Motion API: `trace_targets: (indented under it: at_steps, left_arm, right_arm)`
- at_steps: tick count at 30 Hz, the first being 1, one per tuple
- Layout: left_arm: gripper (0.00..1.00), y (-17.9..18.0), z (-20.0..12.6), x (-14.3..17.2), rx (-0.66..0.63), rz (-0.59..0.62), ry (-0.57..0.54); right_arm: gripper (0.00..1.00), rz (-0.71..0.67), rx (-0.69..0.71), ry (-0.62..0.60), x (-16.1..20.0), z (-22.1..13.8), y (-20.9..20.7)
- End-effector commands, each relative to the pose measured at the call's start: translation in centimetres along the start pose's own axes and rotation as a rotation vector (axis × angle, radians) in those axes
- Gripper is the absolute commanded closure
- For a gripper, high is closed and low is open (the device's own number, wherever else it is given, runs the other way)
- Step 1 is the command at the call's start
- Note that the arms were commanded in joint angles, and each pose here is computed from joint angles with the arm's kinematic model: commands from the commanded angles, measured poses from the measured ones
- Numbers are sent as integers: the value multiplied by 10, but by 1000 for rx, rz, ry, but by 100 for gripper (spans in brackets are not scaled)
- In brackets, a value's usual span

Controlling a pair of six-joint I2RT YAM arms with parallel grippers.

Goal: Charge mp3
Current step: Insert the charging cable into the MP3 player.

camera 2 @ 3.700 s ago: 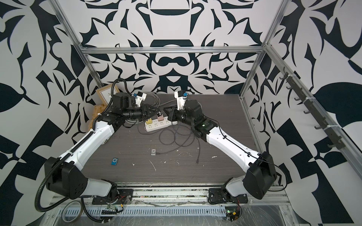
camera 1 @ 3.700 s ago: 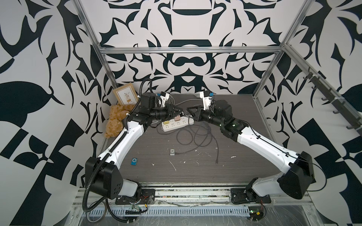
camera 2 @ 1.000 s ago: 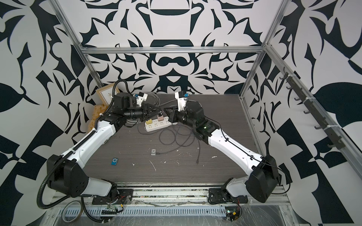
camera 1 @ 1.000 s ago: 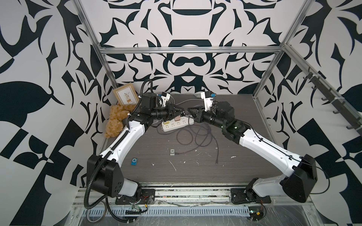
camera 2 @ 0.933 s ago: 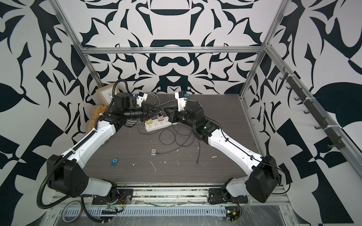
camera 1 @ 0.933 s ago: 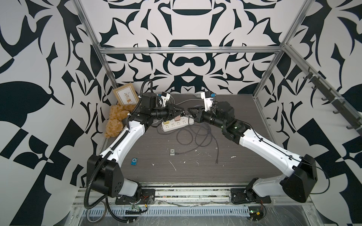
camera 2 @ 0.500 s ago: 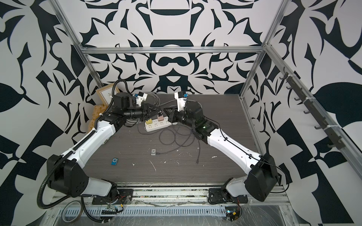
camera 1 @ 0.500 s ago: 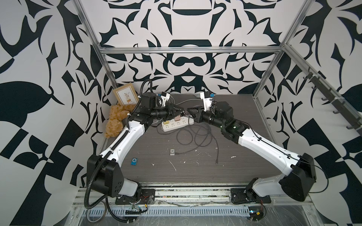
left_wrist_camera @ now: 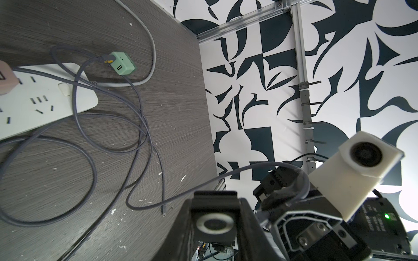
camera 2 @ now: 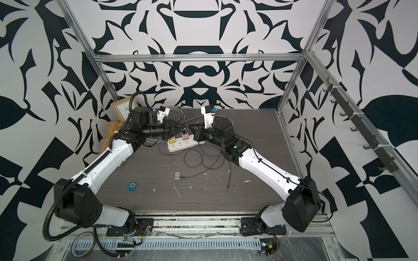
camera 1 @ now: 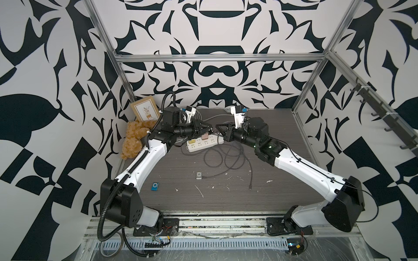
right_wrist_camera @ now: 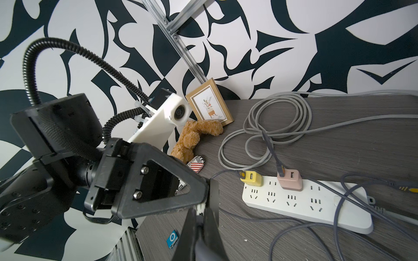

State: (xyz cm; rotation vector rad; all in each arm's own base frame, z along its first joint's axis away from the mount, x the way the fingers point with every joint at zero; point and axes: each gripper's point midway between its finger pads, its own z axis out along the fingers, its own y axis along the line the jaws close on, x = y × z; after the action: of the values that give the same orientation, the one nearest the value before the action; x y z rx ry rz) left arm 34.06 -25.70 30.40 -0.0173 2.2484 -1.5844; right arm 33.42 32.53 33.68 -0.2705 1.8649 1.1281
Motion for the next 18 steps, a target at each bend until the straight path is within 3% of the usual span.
trace_targets:
  at_steps: [1,18]
  left_arm:
    - [100,-16,-1,-1,46,41,19]
    - [100,-28,-2,-8,62,51,20]
  right_arm:
    - [100,-24,34,-3,1,4,-8]
    - [100,-148,83,152,43,10,-21]
